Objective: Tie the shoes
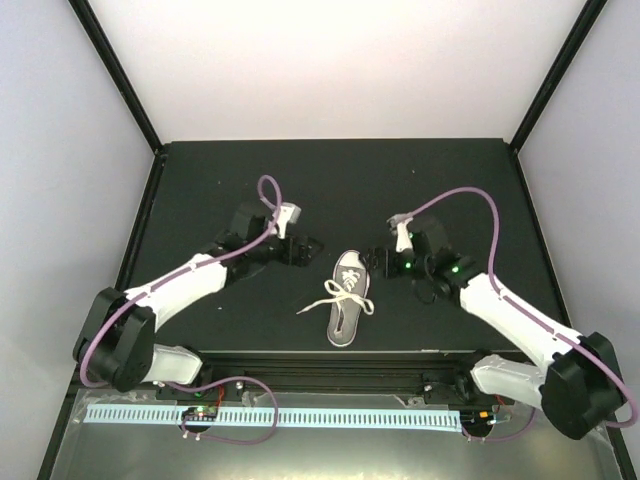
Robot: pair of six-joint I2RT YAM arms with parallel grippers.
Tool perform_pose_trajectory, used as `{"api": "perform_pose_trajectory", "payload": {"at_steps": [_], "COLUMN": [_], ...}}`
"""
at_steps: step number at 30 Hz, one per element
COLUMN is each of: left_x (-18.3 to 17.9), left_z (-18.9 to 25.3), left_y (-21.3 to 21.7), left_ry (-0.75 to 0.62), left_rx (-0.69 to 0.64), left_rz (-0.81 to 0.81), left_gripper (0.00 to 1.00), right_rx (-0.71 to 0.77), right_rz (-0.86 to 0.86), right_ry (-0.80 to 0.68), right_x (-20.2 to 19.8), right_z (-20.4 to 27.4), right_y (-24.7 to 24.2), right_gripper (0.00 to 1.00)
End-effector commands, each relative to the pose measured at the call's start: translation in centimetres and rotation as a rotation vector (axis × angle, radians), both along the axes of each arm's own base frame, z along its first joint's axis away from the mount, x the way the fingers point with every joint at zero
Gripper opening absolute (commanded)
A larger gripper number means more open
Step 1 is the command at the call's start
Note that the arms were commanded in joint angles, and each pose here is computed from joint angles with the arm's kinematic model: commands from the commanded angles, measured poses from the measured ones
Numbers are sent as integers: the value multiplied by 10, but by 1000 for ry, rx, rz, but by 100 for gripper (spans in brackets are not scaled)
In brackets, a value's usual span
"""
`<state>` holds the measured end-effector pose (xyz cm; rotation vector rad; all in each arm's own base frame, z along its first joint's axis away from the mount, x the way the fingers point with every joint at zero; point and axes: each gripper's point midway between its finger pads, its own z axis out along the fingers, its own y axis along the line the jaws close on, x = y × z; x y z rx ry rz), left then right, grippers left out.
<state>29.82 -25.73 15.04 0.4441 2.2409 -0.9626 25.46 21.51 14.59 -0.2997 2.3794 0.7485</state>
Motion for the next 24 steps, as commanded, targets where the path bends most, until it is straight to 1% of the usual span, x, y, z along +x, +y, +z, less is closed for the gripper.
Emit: {"api": "perform_pose_trajectory", "payload": {"at_steps": [1,4,6,8,10,12,14,17,20,24], "left_x": [31,51,59,60,55,45,40,34,35,42], "left_z": [11,26,28,23,20,13,12,-2,-15,-13], "left_y": [65,129,174,224,269,303,319,325,326,323], "left_ry": [-21,-64,-86,-103,-147,-198,-279,-346,-348,-370], "left_rx": [42,25,26,40,76,168,228,265,280,292], "left_rz": [157,334,465,629,792,940,1018,1041,1035,1013], "left_gripper": [99,99,99,99,99,99,99,99,99,99], "right_rx": [-76,-80,-68,-61,-56,-83,-125,-146,-191,-226], "right_rz": [-115,-256,-352,-469,-599,-710,-804,-887,-927,-938], "right_ry": [-30,-48,-92,-157,-226,-321,-386,-470,-511,-542], "right_x": [43,69,80,87,88,85,81,78,79,83], "right_z": [4,8,13,21,27,35,37,35,30,23], "right_y": [-46,-95,-129,-166,-202,-229,-248,-263,-273,-279], "right_gripper": [100,100,100,100,100,100,100,100,100,100]}}
